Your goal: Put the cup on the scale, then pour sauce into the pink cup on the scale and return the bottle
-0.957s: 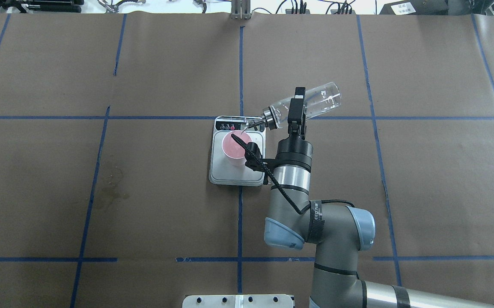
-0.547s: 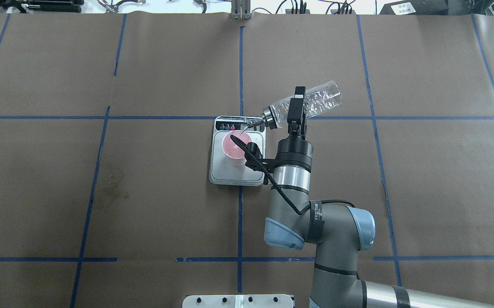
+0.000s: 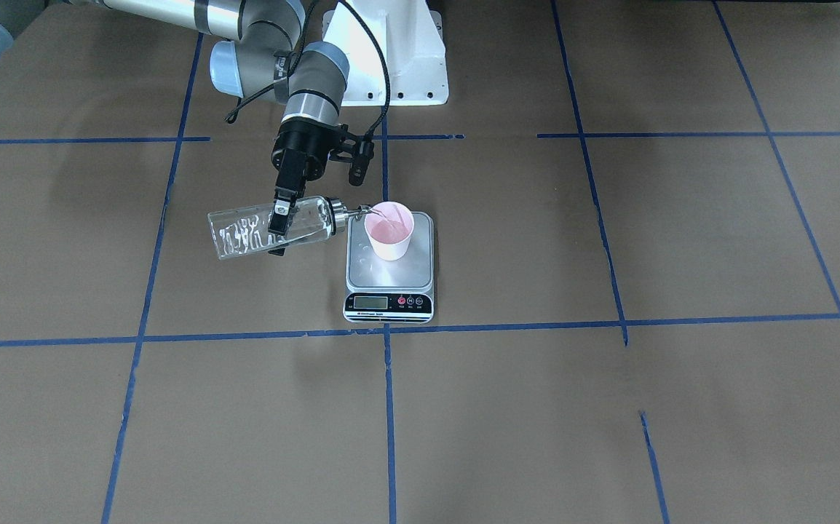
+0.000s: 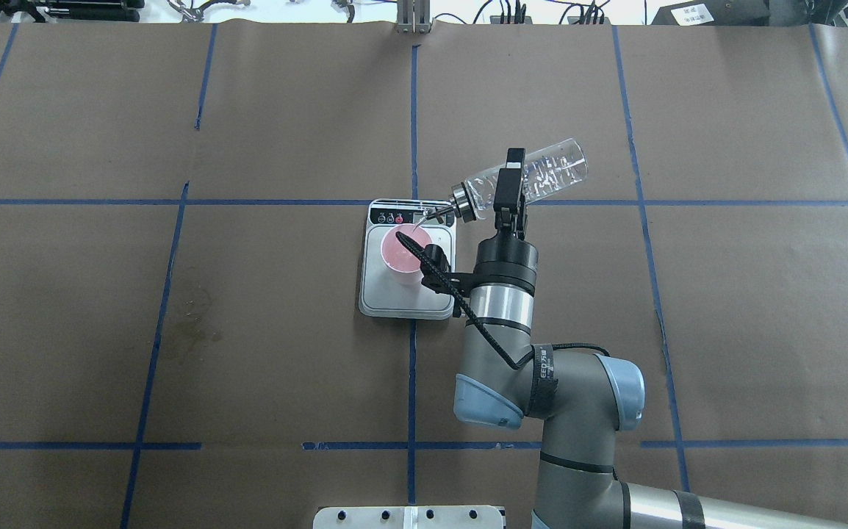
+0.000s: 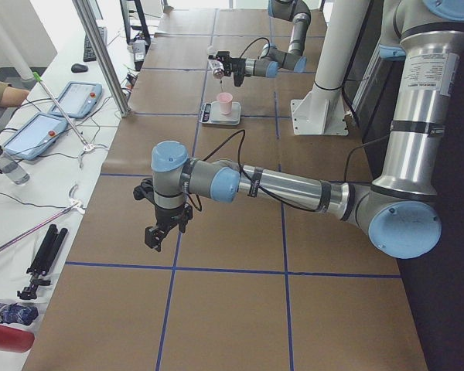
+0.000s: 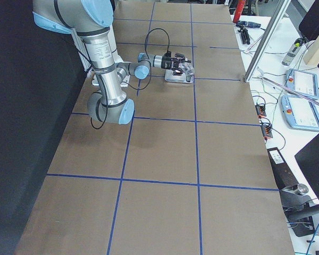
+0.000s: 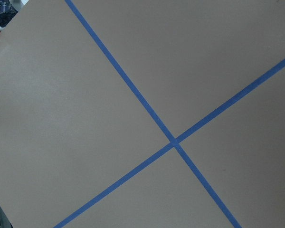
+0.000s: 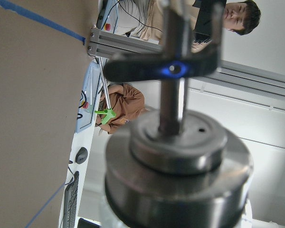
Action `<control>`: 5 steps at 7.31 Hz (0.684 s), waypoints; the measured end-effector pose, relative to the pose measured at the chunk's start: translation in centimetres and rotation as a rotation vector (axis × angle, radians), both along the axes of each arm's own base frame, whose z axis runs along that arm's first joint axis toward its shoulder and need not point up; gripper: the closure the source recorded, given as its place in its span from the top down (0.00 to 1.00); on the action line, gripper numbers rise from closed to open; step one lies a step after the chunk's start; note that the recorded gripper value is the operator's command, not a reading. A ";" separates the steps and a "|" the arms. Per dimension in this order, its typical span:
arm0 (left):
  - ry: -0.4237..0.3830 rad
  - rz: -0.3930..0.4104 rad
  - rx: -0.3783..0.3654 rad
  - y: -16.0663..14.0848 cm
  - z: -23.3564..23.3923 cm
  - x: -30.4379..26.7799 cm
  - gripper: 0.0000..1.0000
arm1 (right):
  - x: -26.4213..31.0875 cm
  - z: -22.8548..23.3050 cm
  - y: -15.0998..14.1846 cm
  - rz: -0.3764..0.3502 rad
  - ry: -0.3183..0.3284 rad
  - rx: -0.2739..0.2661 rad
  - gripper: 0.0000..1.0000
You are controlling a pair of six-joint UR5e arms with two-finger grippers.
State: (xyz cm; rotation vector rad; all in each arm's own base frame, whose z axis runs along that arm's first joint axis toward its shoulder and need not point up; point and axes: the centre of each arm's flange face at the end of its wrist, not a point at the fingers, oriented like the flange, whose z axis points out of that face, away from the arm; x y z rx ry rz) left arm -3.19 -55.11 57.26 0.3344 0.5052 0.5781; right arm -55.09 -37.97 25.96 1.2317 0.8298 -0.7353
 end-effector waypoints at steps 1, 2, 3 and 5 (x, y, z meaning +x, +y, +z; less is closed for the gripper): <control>0.000 0.000 0.001 0.0 -0.1 0.0 1.00 | 0.0 0.0 0.0 0.000 0.000 0.000 0.00; 0.000 0.000 0.002 0.0 -0.1 0.0 1.00 | 0.1 0.1 0.0 0.000 0.000 0.000 0.00; 0.000 -0.001 0.003 0.0 -0.2 0.0 1.00 | 0.1 0.3 0.1 -0.001 0.000 0.000 0.00; 0.000 -0.001 0.004 0.0 -0.2 0.0 1.00 | 0.1 0.5 0.2 -0.002 -0.003 0.001 0.00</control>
